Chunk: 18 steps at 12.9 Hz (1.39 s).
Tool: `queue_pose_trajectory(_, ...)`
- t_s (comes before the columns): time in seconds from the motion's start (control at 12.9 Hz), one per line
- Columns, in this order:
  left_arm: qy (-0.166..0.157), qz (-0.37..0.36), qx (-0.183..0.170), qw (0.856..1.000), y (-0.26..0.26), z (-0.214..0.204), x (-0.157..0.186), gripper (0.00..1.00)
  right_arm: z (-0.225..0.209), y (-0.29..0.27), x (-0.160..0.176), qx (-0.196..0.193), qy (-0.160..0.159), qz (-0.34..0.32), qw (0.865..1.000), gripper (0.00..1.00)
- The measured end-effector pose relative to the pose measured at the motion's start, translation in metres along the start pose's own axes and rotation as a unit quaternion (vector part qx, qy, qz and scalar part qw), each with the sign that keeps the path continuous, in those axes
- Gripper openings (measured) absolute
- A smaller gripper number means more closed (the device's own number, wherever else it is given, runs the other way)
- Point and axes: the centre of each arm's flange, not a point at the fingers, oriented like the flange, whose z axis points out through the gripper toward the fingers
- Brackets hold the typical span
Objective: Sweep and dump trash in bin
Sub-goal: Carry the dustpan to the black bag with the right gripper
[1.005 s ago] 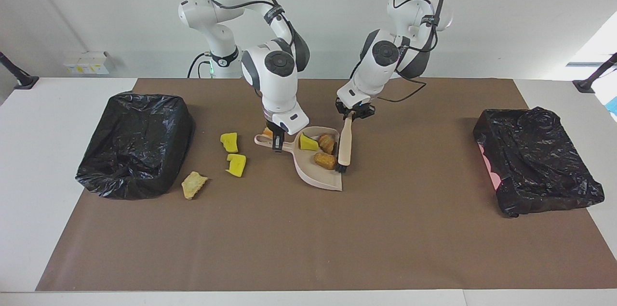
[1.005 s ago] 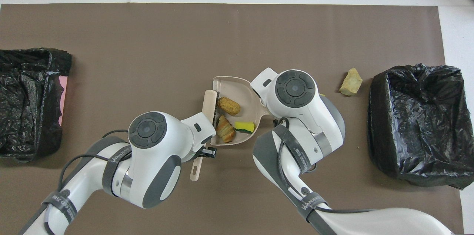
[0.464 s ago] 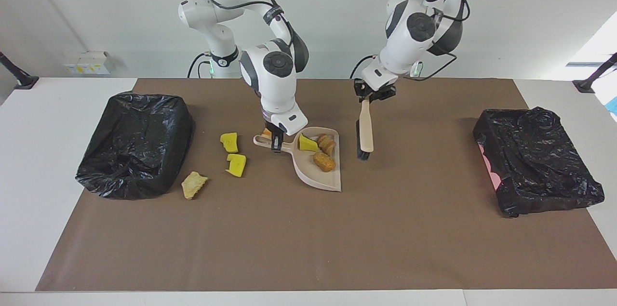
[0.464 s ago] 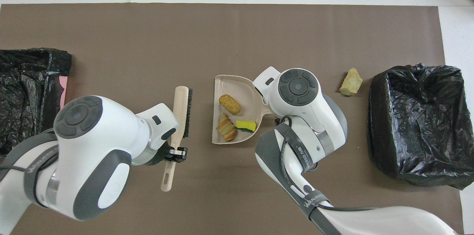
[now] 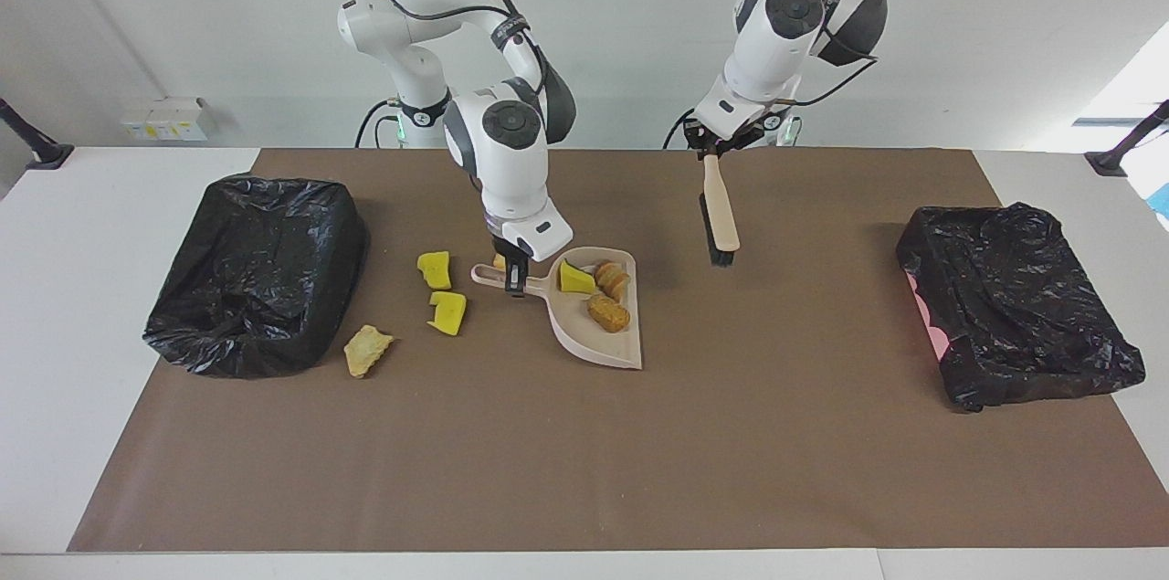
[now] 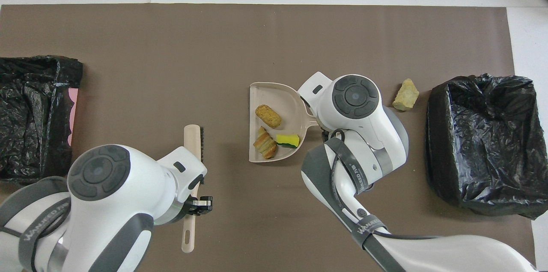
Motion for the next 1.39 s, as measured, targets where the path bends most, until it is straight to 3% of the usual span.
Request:
queue_pose_trajectory(0.23,0.021,-0.015,0.007,1.0,0.049,0.045,-0.029,0.26,-0.016,0.009,-0.004,0.001,0.041,-0.008,0.999,0.31)
queue_pose_trajectory(0.46,0.03,-0.007,0.016,0.999,0.076,0.095,-0.054,0.26,-0.032,0.026,-0.037,-0.004,0.073,-0.016,0.997,0.31)
queue_pose_trajectory(0.7,0.041,-0.011,0.011,0.999,0.092,0.112,-0.061,0.26,-0.049,0.041,-0.081,-0.009,0.074,-0.013,0.997,0.31)
queue_pose_trajectory(1.16,0.043,-0.03,-0.001,0.999,0.105,0.138,-0.052,0.26,-0.082,0.059,-0.216,0.013,0.073,0.001,0.997,0.31)
queue_pose_trajectory(1.39,0.036,-0.033,0.003,0.999,0.105,0.147,-0.05,0.26,-0.096,0.065,-0.287,-0.001,0.067,0.003,0.998,0.31)
